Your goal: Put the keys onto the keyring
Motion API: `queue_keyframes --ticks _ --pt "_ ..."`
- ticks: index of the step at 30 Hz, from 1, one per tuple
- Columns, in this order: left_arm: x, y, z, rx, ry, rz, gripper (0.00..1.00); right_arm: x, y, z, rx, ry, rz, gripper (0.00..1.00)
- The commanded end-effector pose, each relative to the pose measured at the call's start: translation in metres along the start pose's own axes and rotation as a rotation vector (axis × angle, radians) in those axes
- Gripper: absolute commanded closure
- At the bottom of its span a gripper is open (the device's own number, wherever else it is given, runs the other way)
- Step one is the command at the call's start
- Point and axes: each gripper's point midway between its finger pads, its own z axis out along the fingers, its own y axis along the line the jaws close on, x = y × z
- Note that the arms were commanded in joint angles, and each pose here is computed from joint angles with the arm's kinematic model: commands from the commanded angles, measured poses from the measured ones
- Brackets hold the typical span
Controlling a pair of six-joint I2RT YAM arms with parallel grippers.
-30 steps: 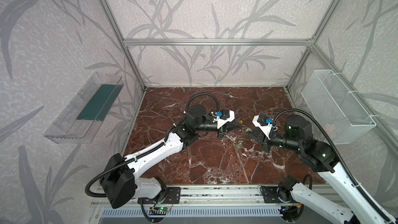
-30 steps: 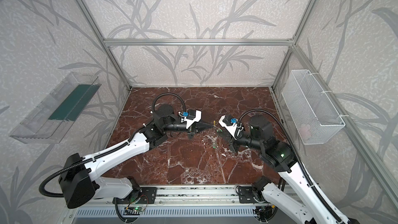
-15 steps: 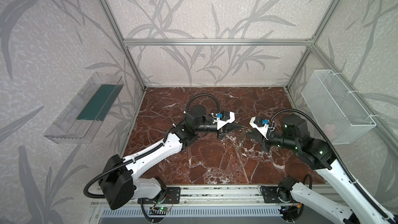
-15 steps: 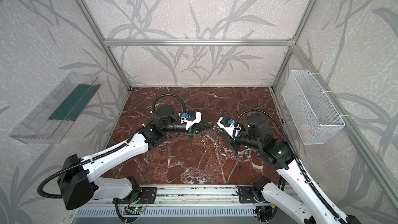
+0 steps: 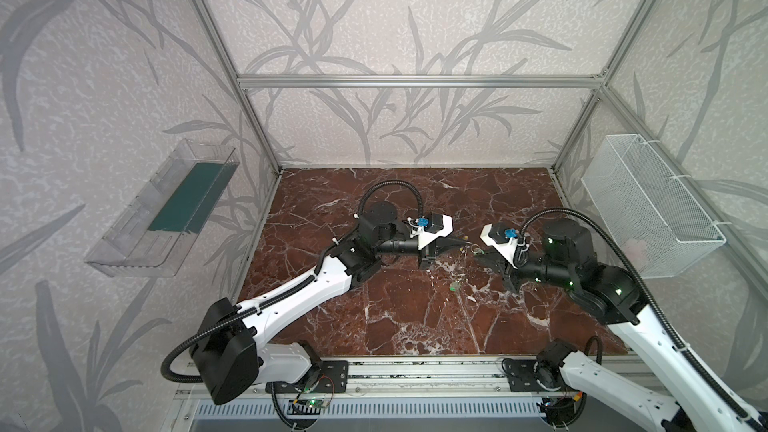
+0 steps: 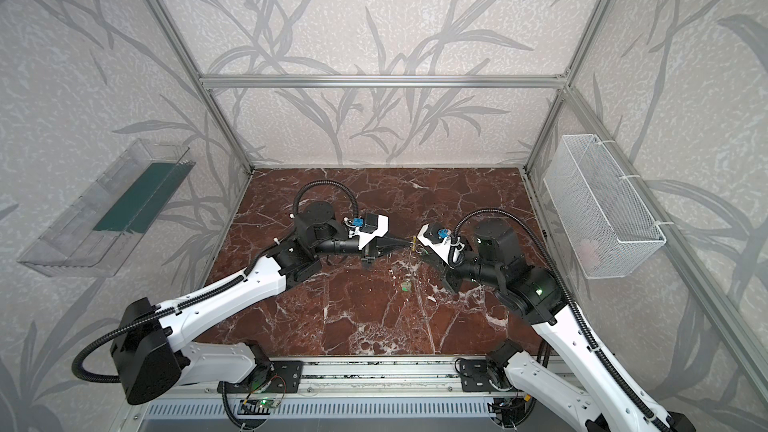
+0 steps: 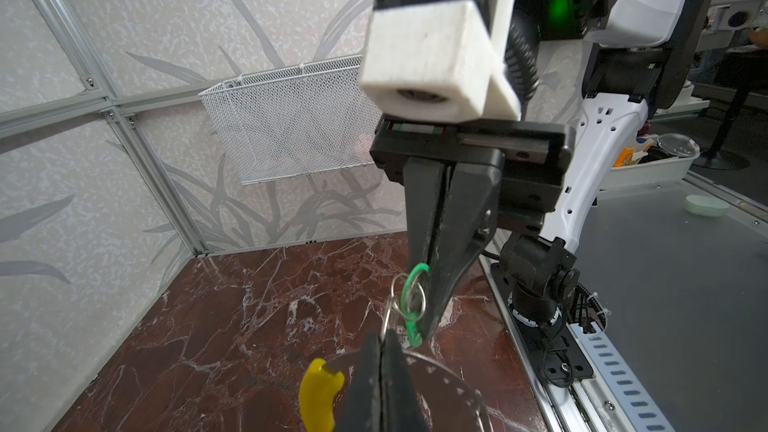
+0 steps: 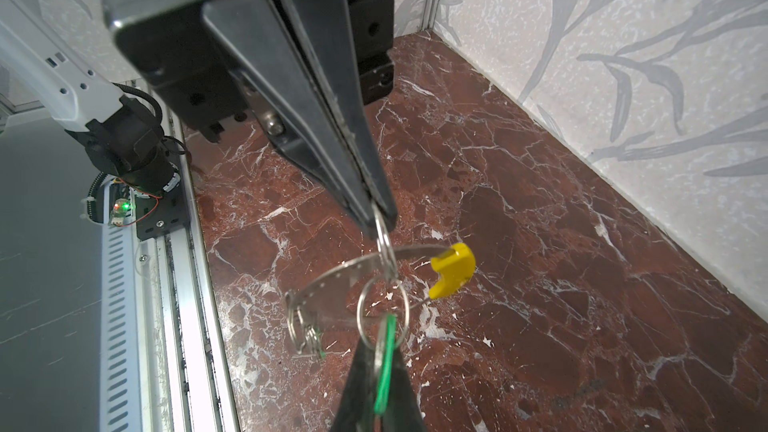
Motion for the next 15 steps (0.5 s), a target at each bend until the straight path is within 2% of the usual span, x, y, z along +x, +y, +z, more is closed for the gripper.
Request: queue_keyframes --ticks 1,15 --pt "-0.016 -0.004 -0.002 0.011 -0.021 0.060 1.00 -0.016 0.001 -0.005 -0.011 -0.045 -0.012 1.00" --pt "-0.025 -0.008 -0.001 0.036 -0.061 0.048 1.00 -0.005 -0.006 0.006 0.001 -0.001 -0.003 1.00"
